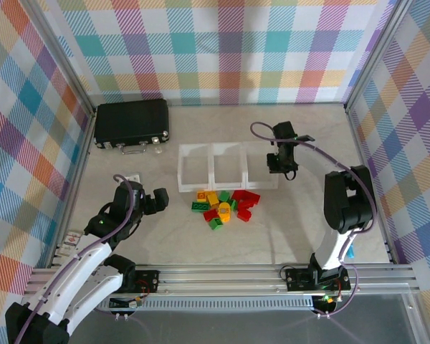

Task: Sort the legos into containers by color
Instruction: Move the container to the center of the table, then pick up the lego from the bottom-center of the table, then place the lego in the container.

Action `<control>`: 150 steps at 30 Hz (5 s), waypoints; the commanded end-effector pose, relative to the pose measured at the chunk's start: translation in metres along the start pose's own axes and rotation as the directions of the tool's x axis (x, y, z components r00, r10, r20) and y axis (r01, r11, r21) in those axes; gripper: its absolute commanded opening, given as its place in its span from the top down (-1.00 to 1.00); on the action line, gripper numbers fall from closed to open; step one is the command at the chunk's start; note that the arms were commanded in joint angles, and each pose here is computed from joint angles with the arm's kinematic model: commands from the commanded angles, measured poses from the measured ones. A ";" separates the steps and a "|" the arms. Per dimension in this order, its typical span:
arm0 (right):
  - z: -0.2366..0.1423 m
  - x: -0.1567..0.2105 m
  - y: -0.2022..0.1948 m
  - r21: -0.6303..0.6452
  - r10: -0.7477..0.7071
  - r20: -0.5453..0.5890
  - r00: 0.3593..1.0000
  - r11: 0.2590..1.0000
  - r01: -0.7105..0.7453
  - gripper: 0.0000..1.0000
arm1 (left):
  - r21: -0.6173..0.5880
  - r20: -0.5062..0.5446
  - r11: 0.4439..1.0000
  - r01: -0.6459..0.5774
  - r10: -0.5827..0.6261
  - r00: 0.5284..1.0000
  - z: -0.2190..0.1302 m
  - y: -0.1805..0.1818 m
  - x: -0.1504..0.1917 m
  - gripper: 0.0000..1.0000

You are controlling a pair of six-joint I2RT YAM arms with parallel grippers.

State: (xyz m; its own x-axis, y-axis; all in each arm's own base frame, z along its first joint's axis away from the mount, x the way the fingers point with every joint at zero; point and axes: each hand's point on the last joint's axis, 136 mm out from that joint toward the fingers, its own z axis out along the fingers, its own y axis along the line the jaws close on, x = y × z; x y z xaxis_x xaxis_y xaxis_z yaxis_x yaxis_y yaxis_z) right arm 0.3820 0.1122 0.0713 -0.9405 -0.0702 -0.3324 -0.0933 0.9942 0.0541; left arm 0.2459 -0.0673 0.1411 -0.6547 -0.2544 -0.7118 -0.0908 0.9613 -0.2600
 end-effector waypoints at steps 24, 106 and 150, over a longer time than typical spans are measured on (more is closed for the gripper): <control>0.009 -0.017 0.024 0.013 0.092 0.015 0.996 0.996 -0.092 0.82 | 0.020 0.004 1.000 0.013 -0.013 1.000 0.000 -0.003 0.003 -0.99; -0.008 0.161 0.132 -0.115 -0.522 -0.283 0.804 0.851 0.512 -0.39 | 0.137 0.086 0.973 0.185 -0.198 0.976 -0.030 0.012 0.028 -0.99; -0.129 0.019 0.121 0.003 -0.310 0.135 0.941 0.950 0.313 0.52 | 0.162 0.073 0.972 0.170 -0.183 0.980 -0.028 0.009 0.034 -1.00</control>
State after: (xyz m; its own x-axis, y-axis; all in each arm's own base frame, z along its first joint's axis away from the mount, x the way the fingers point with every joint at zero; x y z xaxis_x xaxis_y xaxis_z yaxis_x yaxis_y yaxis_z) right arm 0.2919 0.2295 0.1900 -0.8053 -0.3777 -0.4570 -0.4094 0.9118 -0.0322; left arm 0.2017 -0.0592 0.1318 -0.5567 -0.4457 -0.7011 -0.0973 0.8731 -0.4777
